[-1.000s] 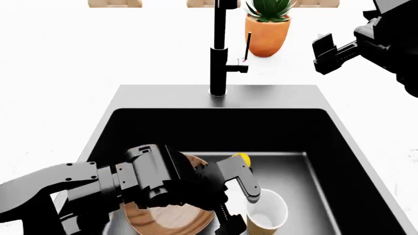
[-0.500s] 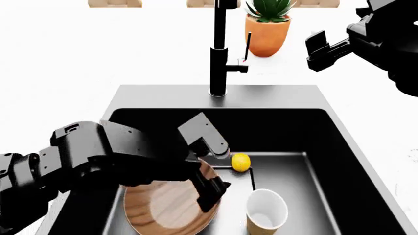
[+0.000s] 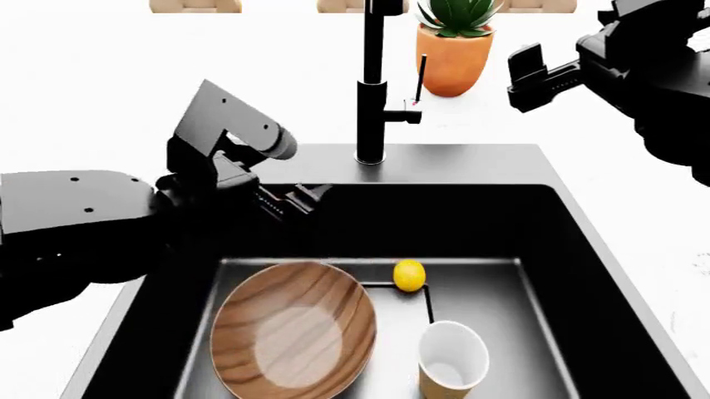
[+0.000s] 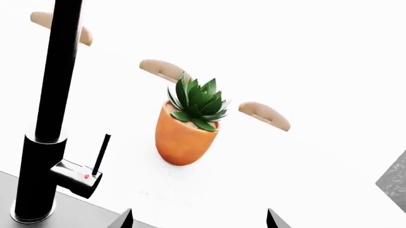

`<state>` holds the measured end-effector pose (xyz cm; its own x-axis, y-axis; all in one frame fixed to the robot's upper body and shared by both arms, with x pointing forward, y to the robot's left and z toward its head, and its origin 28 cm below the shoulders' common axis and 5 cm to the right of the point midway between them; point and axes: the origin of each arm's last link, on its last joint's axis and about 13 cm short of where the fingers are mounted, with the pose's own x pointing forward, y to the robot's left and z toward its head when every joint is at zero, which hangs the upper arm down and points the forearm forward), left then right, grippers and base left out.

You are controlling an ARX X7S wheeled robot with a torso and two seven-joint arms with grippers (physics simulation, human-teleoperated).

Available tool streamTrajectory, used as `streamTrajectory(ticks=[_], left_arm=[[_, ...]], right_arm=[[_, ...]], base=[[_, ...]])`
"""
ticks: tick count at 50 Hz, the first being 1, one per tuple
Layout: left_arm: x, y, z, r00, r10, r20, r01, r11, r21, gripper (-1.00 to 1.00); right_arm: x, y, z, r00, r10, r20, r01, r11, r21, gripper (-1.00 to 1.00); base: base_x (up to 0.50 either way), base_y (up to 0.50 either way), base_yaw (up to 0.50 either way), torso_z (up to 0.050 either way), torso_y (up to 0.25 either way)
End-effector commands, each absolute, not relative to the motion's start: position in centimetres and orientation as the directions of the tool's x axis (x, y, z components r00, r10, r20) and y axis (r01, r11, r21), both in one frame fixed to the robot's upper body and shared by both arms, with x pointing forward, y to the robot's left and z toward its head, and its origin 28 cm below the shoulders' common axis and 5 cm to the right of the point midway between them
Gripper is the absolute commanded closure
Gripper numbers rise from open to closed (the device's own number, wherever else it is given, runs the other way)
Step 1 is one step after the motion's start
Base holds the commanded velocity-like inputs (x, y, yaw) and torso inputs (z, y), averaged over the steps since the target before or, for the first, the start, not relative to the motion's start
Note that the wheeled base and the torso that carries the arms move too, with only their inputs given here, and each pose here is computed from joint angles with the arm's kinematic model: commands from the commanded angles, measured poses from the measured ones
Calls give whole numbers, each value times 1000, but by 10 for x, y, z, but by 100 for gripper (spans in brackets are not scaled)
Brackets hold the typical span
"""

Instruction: Pick the bowl and cup and place them in the sink. Then turn on the water.

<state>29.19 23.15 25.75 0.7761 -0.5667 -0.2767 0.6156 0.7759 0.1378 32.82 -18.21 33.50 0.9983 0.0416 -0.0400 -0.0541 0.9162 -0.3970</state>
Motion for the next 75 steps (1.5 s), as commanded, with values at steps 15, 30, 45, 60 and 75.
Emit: streamTrajectory(ticks=[15,30,45,60,75], left_arm=[[319,250,303,986,-165,4,160,965,208,-100],[360,247,313,996,-48,77,31,980,197,-100],[412,227,342,986,1,166,-29,985,170,-100],[428,220,374,980,28,199,-59,987,152,-100],[424,214,387,983,6,183,-30,991,130,-100]], right_arm=[[376,-137,328,988,124,88,-101,966,-236,-100],[406,-117,339,980,148,130,-124,976,-181,-100],[436,-100,339,979,158,126,-142,981,-128,-100],[434,-97,350,980,142,137,-124,984,-131,-100],[428,-95,376,975,122,184,-90,981,-171,-100]], base=[[0,0,0,0,0],[0,0,0,0,0],[0,0,0,0,0],[0,0,0,0,0],[0,0,0,0,0]])
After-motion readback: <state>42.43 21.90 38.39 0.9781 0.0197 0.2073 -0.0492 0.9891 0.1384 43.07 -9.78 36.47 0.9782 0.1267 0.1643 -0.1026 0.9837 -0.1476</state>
